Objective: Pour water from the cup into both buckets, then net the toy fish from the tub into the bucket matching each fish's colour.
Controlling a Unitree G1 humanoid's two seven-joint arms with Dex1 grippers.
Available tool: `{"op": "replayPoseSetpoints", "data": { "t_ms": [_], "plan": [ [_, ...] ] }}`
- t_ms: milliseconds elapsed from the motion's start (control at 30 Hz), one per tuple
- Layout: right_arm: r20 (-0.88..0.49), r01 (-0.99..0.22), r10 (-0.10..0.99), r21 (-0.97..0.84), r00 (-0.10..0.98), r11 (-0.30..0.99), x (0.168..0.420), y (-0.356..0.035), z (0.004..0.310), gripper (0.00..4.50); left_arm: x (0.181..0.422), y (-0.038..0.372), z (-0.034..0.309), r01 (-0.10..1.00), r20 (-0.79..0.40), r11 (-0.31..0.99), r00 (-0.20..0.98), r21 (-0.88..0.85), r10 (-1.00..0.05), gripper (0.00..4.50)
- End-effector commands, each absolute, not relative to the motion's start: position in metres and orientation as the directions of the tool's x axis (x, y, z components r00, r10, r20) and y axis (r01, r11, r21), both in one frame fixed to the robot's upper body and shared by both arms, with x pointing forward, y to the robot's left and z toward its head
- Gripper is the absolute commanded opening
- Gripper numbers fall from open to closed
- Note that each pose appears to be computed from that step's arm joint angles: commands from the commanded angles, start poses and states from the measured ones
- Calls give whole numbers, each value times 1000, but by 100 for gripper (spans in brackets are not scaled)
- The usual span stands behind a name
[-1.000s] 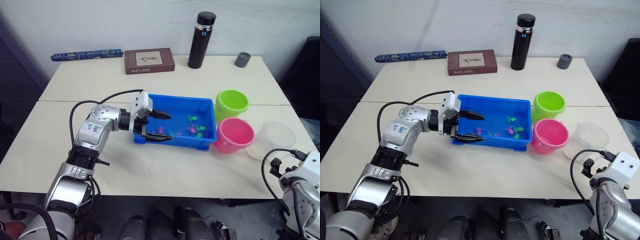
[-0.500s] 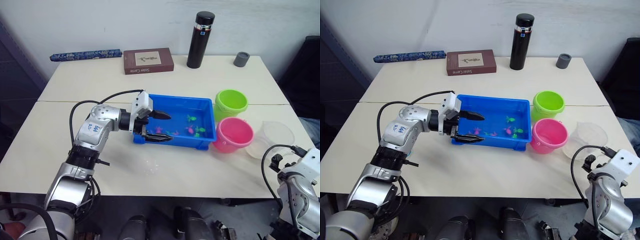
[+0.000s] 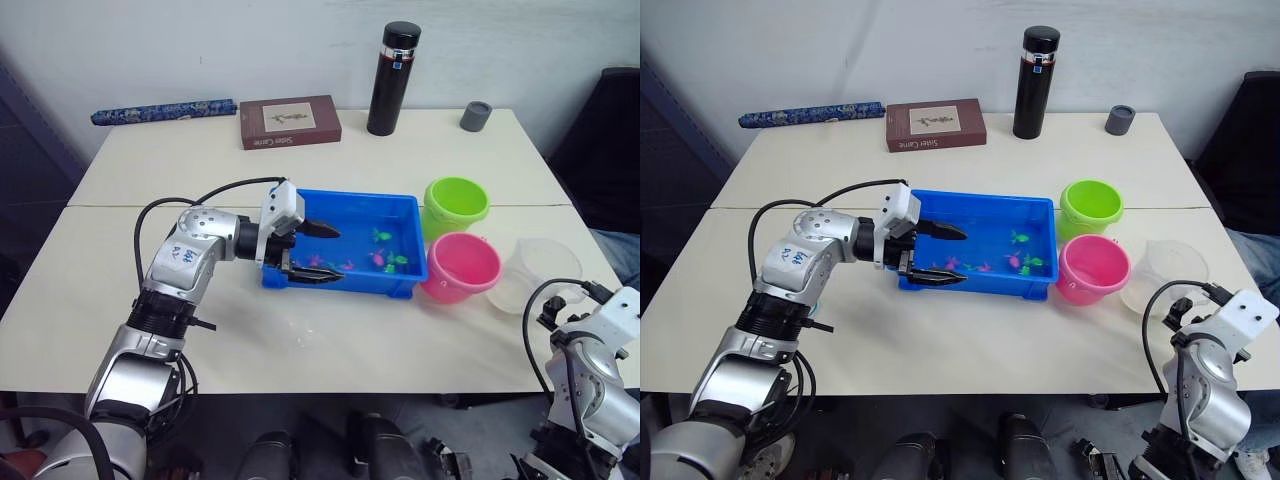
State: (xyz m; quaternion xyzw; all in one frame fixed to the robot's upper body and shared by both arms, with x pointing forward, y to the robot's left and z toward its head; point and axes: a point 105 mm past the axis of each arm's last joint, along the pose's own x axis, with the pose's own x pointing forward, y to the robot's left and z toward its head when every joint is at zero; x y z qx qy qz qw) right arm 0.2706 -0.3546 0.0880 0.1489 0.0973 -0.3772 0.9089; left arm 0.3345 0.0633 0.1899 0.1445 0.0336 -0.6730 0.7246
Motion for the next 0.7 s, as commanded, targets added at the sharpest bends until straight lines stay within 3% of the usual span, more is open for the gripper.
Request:
{"op": "replayPoseSetpoints", "data": {
  "t_ms": [33,700],
  "plan": [
    [-223,716,-681,220,698,662,273,-360,103,447,331,62,205,975,-228,41,92,220,-969,450],
    [-132,658,-646,212,752,723,287,-351,108,447,330,64,202,974,-235,57,109,220,-966,450]
  ]
}}
